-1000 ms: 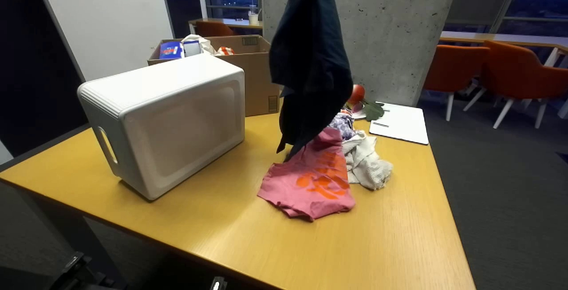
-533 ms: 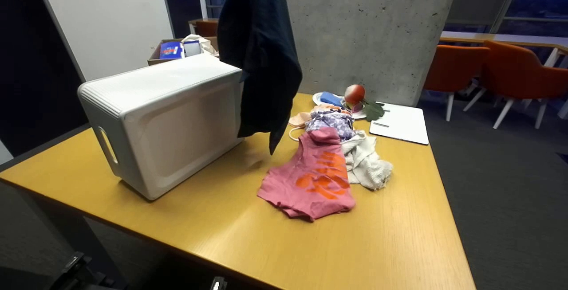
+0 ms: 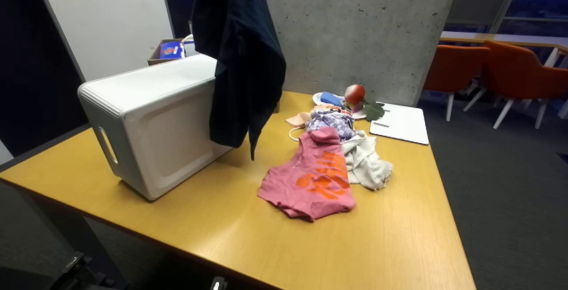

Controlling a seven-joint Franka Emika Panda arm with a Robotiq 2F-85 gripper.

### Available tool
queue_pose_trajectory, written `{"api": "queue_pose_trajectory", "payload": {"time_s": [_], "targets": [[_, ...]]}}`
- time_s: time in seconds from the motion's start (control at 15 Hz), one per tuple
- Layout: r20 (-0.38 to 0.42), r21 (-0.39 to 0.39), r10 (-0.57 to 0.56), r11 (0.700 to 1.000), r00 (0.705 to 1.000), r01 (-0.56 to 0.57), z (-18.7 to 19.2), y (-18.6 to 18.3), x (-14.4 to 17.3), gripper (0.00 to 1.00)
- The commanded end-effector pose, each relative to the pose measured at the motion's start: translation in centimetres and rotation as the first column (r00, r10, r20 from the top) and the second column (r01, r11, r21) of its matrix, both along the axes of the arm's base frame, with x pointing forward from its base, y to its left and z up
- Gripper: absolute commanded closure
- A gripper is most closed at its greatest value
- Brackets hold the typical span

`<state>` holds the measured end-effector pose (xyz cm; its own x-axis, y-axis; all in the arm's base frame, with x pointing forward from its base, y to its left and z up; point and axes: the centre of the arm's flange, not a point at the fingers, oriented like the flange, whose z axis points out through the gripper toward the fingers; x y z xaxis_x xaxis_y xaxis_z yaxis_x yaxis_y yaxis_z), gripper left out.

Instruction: Put the dark blue and pink clothes on the white basket

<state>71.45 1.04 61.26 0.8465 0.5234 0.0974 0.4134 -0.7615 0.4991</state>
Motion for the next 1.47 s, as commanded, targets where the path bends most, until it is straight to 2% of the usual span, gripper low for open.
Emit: {"api": "queue_pose_trajectory", "payload": {"time_s": [0.0, 0.33, 0.67, 1.0, 1.33, 1.4], "targets": [[0.033, 0.003, 0.04, 0.999, 0.999, -0.04, -1.6, 1.1, 4.8, 0.97], [0.171, 0.065, 0.135, 0.987, 0.976, -0.148, -0.5, 4.2, 5.6, 0.97], [0.211, 0.195, 0.231, 0.942, 0.95, -0.273, 1.6, 8.5, 4.6, 0.97], [0.189, 0.253, 0.305, 0.903, 0.933, -0.346, 0.7, 11.8, 4.3, 0.97], [0.121, 0.293, 0.364, 0.876, 0.924, -0.383, -1.6, 14.4, 3.6, 0.96], [0.104, 0.299, 0.379, 0.87, 0.92, -0.392, -2.0, 15.1, 3.3, 0.65]]}}
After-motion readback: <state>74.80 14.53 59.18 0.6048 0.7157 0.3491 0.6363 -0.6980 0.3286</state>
